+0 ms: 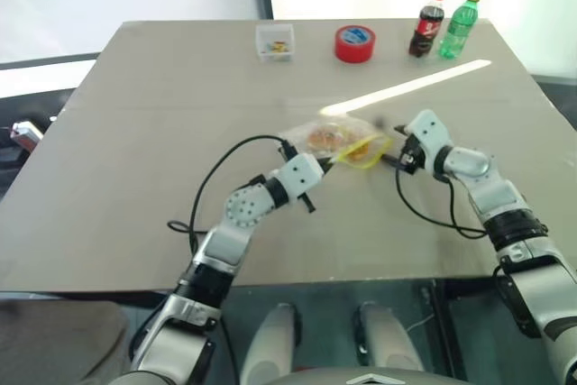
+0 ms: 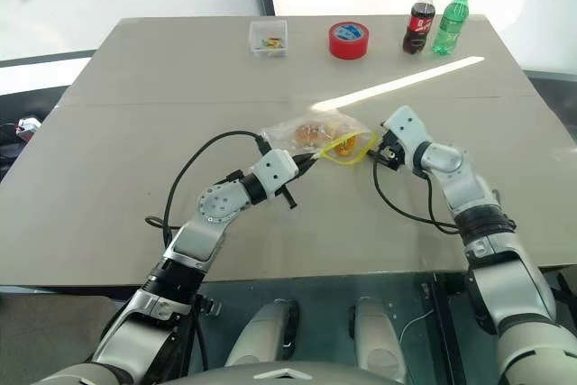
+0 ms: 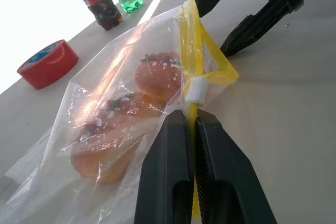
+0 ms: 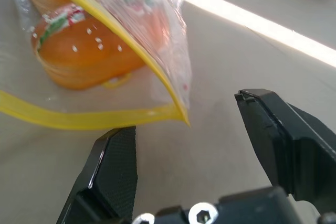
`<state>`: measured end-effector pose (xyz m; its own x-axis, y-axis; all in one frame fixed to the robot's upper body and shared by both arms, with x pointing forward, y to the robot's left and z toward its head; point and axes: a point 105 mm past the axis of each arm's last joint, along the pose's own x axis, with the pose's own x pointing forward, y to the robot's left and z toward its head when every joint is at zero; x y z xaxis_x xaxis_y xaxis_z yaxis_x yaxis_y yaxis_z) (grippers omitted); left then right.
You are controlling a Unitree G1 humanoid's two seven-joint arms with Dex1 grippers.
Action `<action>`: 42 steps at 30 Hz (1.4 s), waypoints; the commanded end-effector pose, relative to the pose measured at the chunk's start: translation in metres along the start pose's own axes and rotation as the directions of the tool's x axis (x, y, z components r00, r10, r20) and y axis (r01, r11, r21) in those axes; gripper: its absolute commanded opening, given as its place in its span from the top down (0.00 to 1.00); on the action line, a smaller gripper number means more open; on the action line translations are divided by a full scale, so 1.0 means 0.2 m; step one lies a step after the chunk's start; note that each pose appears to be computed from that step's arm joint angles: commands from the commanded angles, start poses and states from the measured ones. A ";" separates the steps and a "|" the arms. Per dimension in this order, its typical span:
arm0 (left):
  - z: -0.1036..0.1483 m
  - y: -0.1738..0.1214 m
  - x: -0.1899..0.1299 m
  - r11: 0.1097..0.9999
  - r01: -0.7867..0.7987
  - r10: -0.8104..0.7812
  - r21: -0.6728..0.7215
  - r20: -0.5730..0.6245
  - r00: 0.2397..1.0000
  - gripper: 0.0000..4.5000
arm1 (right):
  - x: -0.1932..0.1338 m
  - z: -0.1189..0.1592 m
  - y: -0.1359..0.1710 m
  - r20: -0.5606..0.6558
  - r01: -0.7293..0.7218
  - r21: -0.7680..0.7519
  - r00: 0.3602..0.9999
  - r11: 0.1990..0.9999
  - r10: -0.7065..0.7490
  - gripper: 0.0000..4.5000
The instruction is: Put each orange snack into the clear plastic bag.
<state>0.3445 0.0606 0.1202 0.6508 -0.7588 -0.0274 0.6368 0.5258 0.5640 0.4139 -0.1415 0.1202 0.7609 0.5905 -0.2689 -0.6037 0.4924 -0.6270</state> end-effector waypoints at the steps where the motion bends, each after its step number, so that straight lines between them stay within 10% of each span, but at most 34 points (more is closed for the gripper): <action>1: 0.04 0.02 0.00 1.000 -0.024 0.024 0.012 0.031 0.999 1.00 | 0.01 0.06 -0.01 0.053 -0.003 -0.070 0.999 0.998 0.007 0.44; 6: 0.02 0.02 0.00 1.000 -0.029 0.028 0.007 0.025 0.999 1.00 | 0.00 0.07 -0.01 0.077 -0.006 -0.074 0.997 0.997 0.011 0.99; 22: 0.26 0.27 0.00 0.983 -0.095 0.080 0.157 0.100 0.992 1.00 | -0.36 0.34 -0.41 0.126 0.144 -0.182 0.984 0.973 -0.122 0.99; 25: 0.30 0.29 0.01 0.982 -0.099 0.082 0.160 0.110 0.990 1.00 | -0.43 0.31 -0.37 0.044 0.039 -0.216 0.999 0.976 -0.030 0.99; 29: 0.31 0.27 0.03 0.985 -0.084 0.068 0.150 0.108 0.992 1.00 | -0.51 0.22 -0.33 -0.125 -0.071 -0.240 0.991 0.968 0.041 0.59; 42: 0.35 0.24 0.03 0.991 -0.049 0.036 0.126 0.099 0.994 1.00 | -0.48 0.76 -0.05 0.110 -0.235 -0.238 0.958 0.943 0.266 0.59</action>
<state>0.3570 0.0601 0.1865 0.6557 -0.7546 0.0270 0.5649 0.5140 0.6456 0.3186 -0.1211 0.2633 0.5727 0.7341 -0.3649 -0.6854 0.1846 -0.7044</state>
